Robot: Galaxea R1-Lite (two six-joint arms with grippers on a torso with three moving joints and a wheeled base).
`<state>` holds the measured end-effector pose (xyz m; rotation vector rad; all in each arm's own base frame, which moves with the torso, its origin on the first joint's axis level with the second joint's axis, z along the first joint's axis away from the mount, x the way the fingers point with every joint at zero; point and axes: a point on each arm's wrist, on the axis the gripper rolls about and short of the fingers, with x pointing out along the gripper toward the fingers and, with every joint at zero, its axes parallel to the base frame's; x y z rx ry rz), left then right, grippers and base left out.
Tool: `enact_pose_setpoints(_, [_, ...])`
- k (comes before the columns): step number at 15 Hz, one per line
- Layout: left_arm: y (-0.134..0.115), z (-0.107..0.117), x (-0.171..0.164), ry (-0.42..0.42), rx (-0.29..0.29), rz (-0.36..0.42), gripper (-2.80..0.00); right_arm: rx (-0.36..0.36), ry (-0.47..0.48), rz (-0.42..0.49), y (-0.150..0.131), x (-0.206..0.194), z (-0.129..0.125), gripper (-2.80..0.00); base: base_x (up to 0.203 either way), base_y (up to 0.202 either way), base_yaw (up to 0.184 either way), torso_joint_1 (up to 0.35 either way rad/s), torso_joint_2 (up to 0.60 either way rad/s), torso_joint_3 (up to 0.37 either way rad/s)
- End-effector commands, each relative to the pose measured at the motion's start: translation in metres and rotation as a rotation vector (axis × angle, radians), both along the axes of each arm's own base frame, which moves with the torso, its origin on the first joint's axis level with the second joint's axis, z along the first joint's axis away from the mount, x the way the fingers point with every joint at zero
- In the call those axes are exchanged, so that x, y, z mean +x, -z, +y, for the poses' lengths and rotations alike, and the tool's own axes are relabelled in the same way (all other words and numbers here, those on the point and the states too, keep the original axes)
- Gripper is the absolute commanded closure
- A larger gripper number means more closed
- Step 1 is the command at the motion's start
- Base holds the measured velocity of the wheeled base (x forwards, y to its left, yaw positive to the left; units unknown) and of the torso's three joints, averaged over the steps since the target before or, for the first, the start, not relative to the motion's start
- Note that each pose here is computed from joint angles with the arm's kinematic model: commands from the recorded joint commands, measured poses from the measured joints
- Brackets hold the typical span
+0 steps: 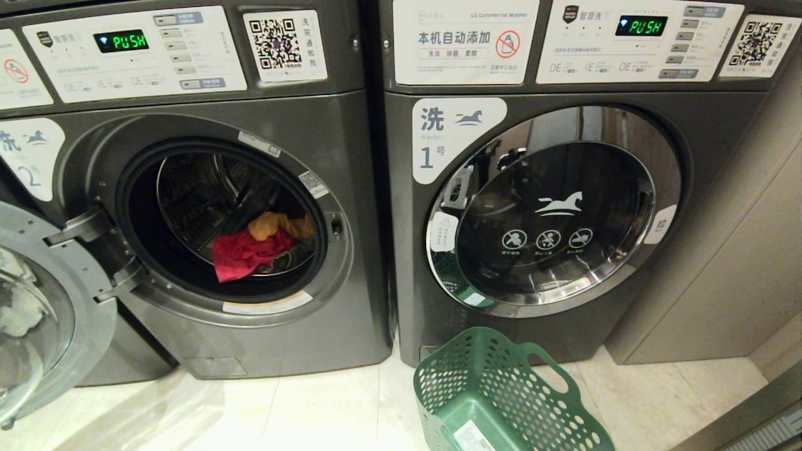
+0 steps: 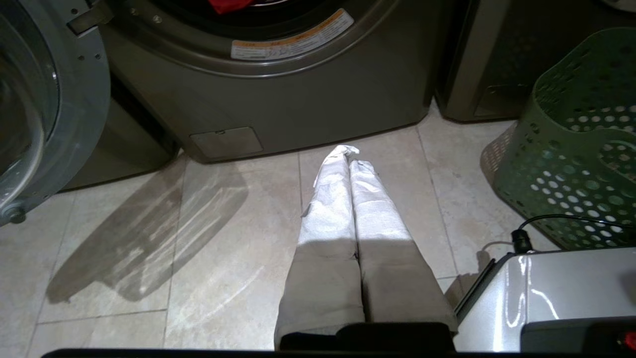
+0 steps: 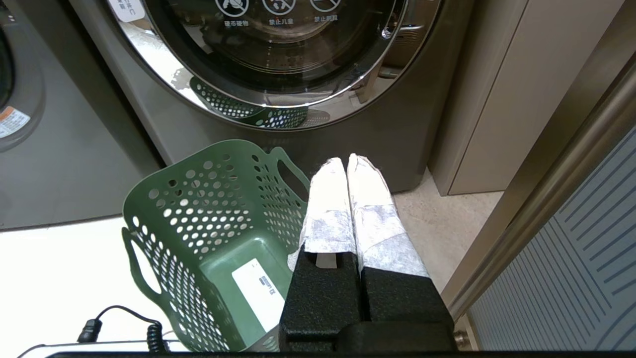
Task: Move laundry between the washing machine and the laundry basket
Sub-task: Pick up the clothes basket and put it beside the washing machine
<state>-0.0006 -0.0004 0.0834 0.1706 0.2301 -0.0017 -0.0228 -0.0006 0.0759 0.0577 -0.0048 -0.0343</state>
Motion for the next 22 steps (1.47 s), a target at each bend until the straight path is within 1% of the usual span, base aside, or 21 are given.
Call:
enact_pose_setpoints(1, [0.004,0.0,-0.012,0.035,-0.027,-0.099,0.0,0.001,0.001,0.001,0.0,0.0,0.0,0.0,0.0,0.0,0.0,0.0,0.0,0.0])
enact_pose_setpoints(3, [0.007,0.0,-0.021,0.041,-0.049,-0.177,0.0,0.001,0.0,0.001,0.0,0.0,0.0,0.0,0.0,0.0,0.0,0.0,0.0,0.0])
enact_pose_setpoints(4, [0.008,0.0,-0.023,0.041,-0.068,-0.203,0.0,0.001,0.001,0.001,0.0,0.0,0.0,0.0,0.0,0.0,0.0,0.0,0.0,0.0])
enact_pose_setpoints(5, [0.008,0.0,-0.023,0.039,-0.085,-0.204,0.0,0.001,0.0,0.001,0.0,0.0,0.0,0.0,0.0,0.0,0.0,0.0,0.0,0.0])
enact_pose_setpoints(11, [0.008,0.0,-0.023,0.034,-0.091,-0.204,0.0,0.001,0.0,0.001,0.0,0.0,0.0,0.0,0.0,0.0,0.0,0.0,0.0,0.0])
enact_pose_setpoints(13, [0.008,0.0,-0.022,0.026,-0.099,-0.22,0.0,0.001,0.001,0.001,0.0,0.0,0.0,0.0,0.0,0.0,0.0,0.0,0.0,0.0])
enact_pose_setpoints(15, [0.008,0.0,-0.022,0.026,-0.102,-0.224,0.0,-0.014,-0.001,0.001,0.0,0.0,0.0,0.0,0.0,0.0,0.0,0.0,0.0,0.0])
enact_pose_setpoints(18, [0.009,0.0,-0.022,0.026,-0.098,-0.222,0.0,-0.011,0.001,0.003,0.0,0.0,0.0,0.0,0.0,0.0,0.0,0.0,0.0,0.0])
enact_pose_setpoints(22, [0.009,0.0,-0.022,0.026,-0.101,-0.223,0.0,-0.009,0.001,0.003,0.0,0.0,0.0,0.0,0.001,0.119,-0.013,0.002,0.0,0.005])
